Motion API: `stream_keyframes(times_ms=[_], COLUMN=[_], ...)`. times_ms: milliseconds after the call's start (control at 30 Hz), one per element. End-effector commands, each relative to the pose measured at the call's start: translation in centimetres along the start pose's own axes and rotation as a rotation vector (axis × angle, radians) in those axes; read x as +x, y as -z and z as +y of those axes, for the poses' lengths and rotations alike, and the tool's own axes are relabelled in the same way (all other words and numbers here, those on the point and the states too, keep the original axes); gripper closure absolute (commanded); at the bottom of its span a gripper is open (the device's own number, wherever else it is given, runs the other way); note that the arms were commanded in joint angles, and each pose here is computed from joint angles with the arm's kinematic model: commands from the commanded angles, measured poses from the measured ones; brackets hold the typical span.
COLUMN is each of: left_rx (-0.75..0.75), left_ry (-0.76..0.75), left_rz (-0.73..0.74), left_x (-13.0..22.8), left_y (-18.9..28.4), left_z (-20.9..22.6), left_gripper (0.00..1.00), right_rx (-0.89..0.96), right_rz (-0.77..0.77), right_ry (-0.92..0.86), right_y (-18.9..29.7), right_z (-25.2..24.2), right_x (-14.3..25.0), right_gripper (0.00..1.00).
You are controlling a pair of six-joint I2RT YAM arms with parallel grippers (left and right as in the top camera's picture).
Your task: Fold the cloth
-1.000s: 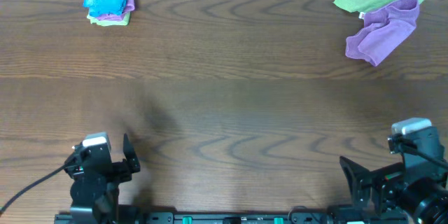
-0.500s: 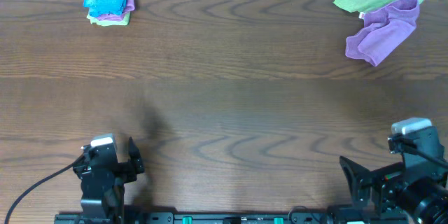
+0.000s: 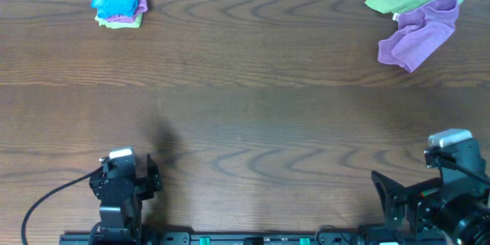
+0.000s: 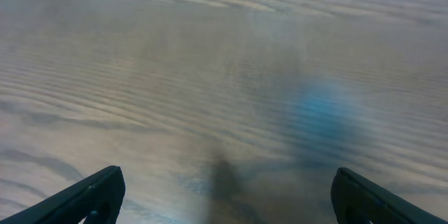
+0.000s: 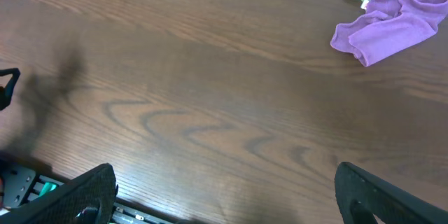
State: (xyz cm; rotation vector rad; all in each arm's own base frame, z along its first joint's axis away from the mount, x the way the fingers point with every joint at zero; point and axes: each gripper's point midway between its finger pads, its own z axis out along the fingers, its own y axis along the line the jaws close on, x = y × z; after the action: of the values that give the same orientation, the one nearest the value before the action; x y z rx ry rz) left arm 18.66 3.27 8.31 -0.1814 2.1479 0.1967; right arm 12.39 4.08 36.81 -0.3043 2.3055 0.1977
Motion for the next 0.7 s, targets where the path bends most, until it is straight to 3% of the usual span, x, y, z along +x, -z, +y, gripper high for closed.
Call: stream_keyframes(times_ms=[0, 667], left_rx=[0.001, 0.001], left_ry=[0.021, -0.014], left_rz=[0.004, 0.006], left_x=[0.50, 0.56], left_y=[-0.50, -0.50], left_z=[-0.08, -0.07], left_gripper=[0.05, 0.05], right_rx=[0.006, 0.006], right_rz=[0.000, 0.000], right_ry=[-0.005, -0.005], right_y=[-0.01, -0.01], right_z=[-0.11, -0.10], right_x=[0.05, 0.05], right_gripper=[0.01, 0.01])
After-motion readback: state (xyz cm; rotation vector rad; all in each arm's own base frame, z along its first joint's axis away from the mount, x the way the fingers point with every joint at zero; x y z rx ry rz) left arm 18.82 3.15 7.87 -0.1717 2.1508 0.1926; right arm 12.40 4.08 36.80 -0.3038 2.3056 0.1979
